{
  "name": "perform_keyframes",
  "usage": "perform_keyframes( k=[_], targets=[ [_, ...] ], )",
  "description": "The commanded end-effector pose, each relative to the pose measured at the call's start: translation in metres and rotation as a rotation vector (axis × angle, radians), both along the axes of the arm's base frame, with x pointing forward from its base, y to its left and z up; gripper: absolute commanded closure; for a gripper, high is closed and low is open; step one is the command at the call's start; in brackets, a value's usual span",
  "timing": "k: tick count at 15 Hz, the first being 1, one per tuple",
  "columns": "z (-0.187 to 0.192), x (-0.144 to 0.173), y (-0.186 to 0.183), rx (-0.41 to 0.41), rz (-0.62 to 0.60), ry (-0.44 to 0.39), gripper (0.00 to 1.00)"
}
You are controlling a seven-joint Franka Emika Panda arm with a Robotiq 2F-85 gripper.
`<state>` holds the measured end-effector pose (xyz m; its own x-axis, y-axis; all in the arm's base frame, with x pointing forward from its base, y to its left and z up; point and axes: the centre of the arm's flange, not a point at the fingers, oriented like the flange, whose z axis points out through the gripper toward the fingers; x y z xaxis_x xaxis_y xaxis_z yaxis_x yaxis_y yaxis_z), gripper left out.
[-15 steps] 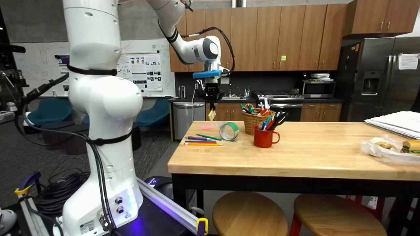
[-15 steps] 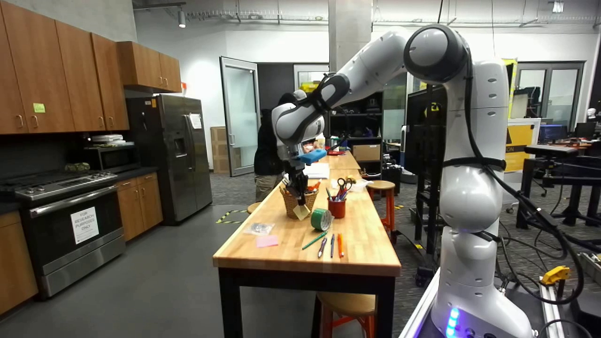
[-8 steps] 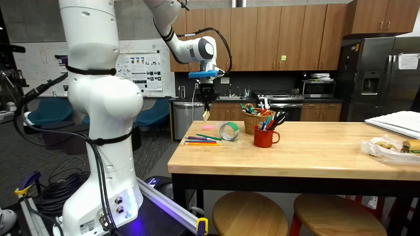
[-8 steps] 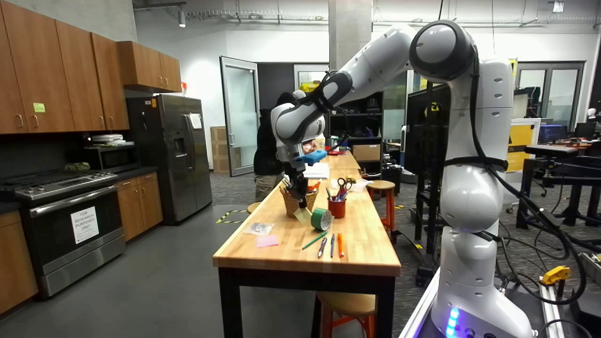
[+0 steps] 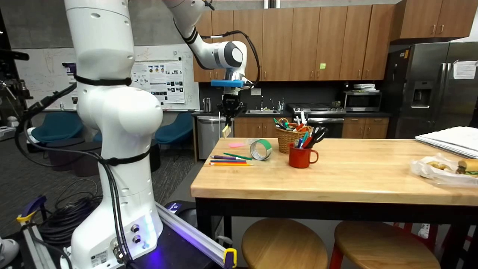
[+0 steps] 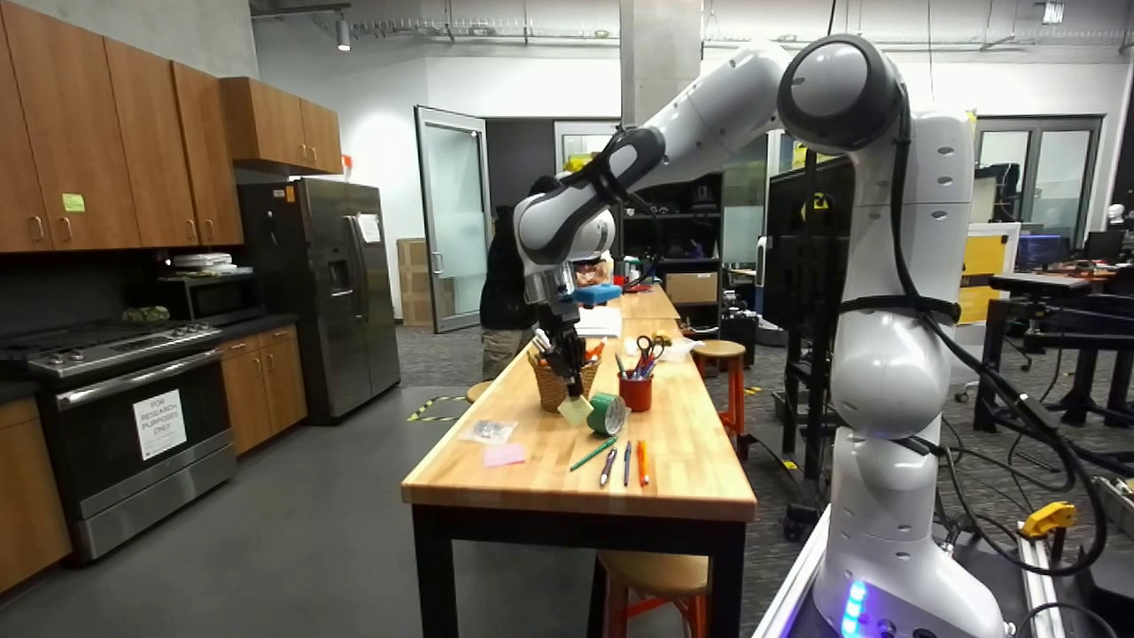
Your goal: Shift the sticky notes to the table
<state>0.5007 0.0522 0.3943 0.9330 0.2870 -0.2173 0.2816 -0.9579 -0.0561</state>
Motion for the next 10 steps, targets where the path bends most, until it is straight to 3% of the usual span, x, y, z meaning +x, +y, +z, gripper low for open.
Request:
perform_keyframes(
  k=[1,10],
  targets=[
    [0.001,-0.018,0.008,0.065,-0.013,0.033,0.98],
    [-0.017,-0.026,0.048,0.202,-0.049,0.073,0.98]
  ],
)
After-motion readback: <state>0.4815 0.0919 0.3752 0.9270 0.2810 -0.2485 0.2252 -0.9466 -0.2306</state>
